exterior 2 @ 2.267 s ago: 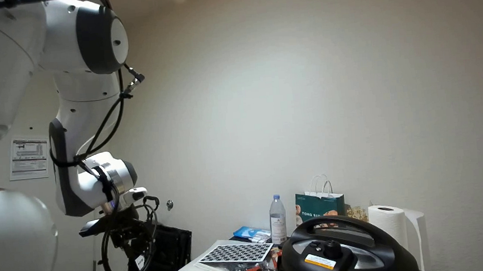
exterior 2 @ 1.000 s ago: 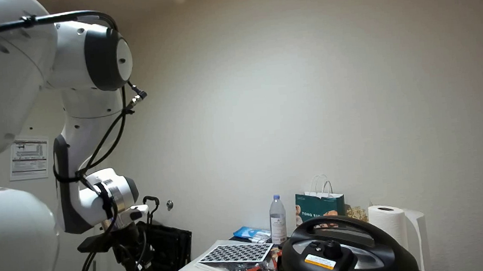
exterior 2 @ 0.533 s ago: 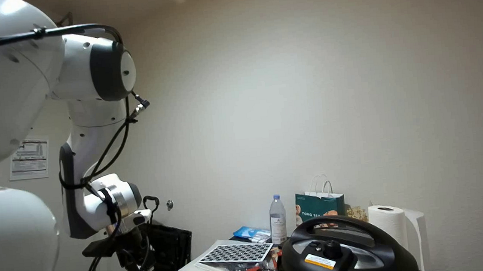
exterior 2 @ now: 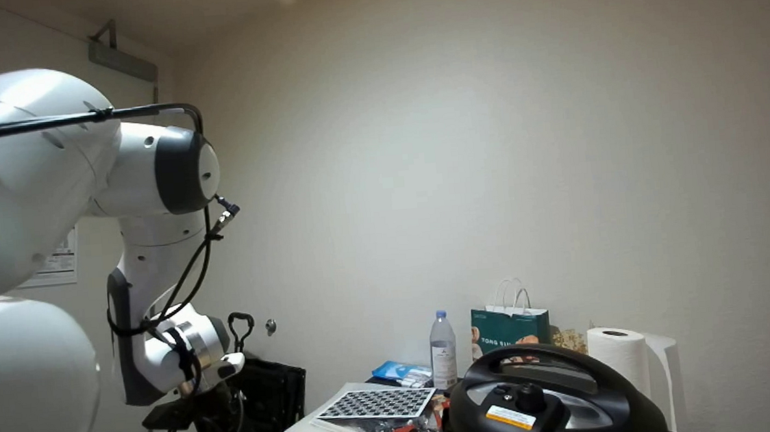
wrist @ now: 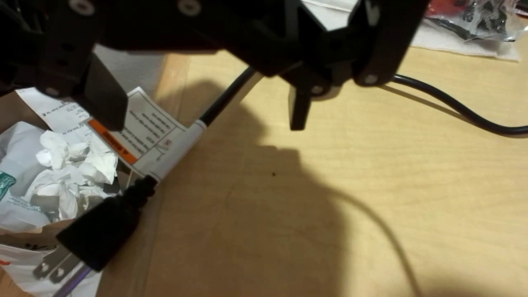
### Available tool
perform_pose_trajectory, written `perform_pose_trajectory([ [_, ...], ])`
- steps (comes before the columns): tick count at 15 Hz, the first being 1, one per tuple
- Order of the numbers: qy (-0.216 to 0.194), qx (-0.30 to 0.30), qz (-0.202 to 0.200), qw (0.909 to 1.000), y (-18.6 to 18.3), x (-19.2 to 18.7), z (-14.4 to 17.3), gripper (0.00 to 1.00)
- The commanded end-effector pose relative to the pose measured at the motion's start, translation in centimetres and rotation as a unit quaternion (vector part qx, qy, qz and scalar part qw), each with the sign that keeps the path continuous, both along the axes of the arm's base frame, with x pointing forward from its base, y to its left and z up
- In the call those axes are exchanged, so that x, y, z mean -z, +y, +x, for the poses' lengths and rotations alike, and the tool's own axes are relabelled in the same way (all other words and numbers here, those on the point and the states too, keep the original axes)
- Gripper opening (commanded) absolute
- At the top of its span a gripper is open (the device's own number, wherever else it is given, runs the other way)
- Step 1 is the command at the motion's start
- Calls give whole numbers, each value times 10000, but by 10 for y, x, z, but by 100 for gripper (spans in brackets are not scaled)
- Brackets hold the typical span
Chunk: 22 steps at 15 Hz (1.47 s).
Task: Move the black cable to the right
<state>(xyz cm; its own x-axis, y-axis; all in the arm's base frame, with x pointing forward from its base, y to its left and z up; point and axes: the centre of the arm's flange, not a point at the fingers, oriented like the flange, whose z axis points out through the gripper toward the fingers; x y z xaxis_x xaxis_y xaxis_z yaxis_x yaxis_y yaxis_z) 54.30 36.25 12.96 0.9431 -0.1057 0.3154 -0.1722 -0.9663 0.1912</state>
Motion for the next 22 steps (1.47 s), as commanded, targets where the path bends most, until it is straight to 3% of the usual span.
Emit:
perform_pose_trajectory([
  [1,-8,-3,0,10000,1,0,1,100],
  [7,222,519,141,9983,-22,13,12,100],
  [8,265,612,179,9976,-26,16,14,75],
  [9,313,681,224,9969,-30,18,15,74],
  [16,379,877,588,9937,-33,12,16,31],
  [17,368,858,549,9941,-31,12,15,75],
  [19,391,670,460,9959,-26,9,12,72],
  [20,323,852,452,9948,-25,14,16,52],
  [22,332,799,443,9953,-23,14,14,63],
])
